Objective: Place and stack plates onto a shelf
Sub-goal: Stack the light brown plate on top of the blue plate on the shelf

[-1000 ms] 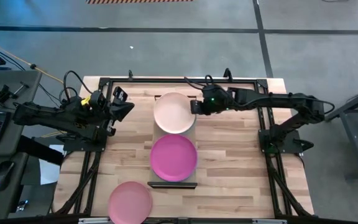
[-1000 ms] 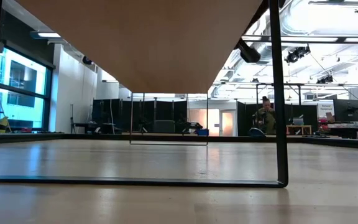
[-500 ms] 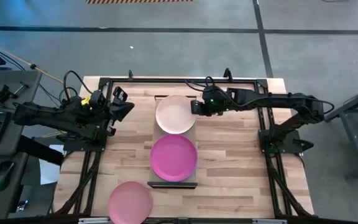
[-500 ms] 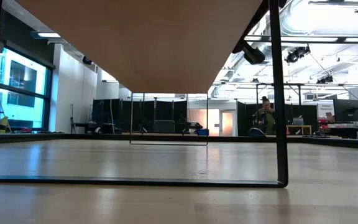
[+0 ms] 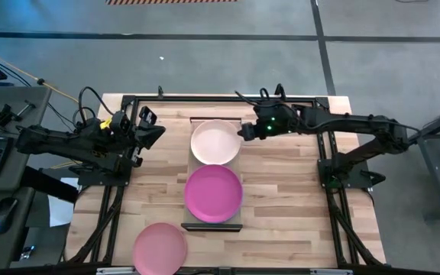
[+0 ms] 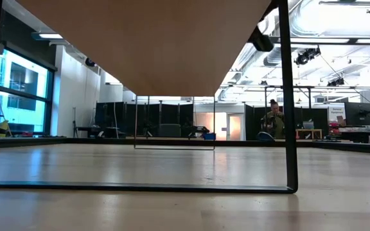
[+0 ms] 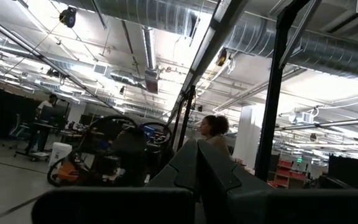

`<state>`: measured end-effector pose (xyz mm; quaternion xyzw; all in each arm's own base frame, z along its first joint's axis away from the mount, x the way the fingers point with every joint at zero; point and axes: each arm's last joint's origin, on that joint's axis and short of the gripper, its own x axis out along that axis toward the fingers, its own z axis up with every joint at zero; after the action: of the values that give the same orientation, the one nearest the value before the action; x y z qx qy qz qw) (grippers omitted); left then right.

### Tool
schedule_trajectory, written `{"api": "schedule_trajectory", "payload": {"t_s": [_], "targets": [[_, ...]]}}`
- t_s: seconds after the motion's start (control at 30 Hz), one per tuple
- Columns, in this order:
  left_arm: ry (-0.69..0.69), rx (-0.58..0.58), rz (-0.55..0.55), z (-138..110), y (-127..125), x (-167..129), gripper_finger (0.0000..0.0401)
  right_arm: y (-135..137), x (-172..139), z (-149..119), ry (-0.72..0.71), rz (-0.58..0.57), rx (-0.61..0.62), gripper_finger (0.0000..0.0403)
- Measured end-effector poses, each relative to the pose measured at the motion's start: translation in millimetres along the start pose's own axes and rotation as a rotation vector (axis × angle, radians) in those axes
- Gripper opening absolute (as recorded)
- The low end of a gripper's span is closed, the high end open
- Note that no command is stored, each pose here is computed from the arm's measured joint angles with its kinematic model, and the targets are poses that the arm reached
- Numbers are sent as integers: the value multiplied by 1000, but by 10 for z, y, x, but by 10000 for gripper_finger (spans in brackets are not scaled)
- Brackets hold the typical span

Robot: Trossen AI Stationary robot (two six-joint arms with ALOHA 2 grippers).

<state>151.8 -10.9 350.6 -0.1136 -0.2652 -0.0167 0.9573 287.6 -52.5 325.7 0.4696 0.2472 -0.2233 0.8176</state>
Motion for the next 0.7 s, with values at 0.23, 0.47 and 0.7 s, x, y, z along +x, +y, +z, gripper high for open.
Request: {"api": "schedule_trajectory", "payload": {"t_s": [0.23,0.47,0.7], "targets": [[29,2,5,-29,5,-1,0,47,-219,-243,71,-40,-243,156],[84,-9,16,-85,16,-3,0,5,-203,-497,86,-108,-369,137],[86,-18,17,-87,17,-3,0,-327,36,-736,-141,105,-381,29]]}}
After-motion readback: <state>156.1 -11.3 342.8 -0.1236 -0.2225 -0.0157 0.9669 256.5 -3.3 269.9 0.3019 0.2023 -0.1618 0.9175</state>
